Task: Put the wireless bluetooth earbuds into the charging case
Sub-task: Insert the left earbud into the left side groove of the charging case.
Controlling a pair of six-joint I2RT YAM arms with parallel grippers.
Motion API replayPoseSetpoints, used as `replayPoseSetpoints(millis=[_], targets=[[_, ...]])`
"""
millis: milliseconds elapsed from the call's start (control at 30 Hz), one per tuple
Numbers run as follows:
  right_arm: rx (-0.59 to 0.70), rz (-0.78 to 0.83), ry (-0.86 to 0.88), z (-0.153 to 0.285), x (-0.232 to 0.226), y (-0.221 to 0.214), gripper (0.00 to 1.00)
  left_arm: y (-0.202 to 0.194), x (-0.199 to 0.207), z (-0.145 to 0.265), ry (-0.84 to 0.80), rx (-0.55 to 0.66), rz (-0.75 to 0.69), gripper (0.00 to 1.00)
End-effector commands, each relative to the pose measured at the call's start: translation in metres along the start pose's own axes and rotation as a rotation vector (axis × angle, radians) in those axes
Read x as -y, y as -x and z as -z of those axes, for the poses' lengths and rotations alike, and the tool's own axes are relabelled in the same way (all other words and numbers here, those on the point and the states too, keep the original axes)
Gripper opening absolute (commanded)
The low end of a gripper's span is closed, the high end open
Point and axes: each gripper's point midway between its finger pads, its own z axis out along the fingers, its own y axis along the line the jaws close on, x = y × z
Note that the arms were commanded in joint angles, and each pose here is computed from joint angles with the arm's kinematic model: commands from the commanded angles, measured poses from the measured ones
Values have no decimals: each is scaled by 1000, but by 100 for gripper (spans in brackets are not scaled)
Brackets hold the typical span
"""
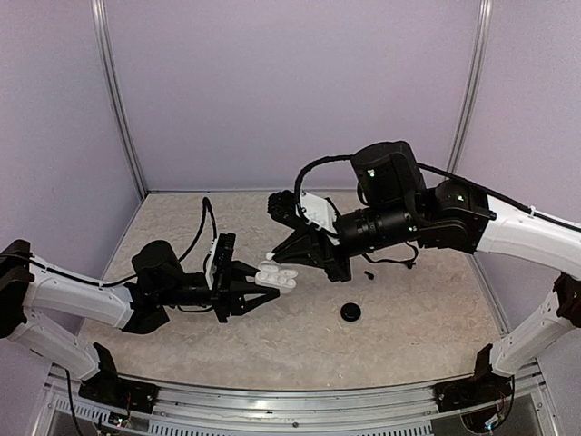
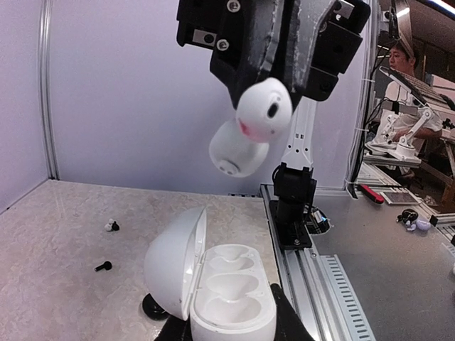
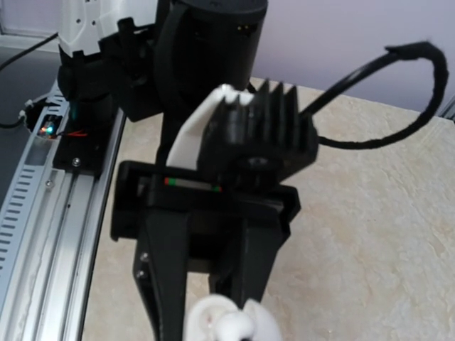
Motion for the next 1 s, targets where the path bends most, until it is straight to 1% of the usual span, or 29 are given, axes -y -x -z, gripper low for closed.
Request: replayPoseSetpoints(millis=[0, 200, 667, 967], targets=[[-32, 11, -7, -6, -2, 2, 0, 12, 1, -5, -6, 25, -44, 1], [-63, 8, 2, -14, -6, -3, 0, 13, 1, -6, 2, 24, -54, 1], [-174, -3, -7, -33, -3, -32, 0, 14, 0, -5, 9, 22, -68, 1], [-203, -5, 19, -37, -7, -39, 0, 12, 2, -5, 9, 15, -77, 1]])
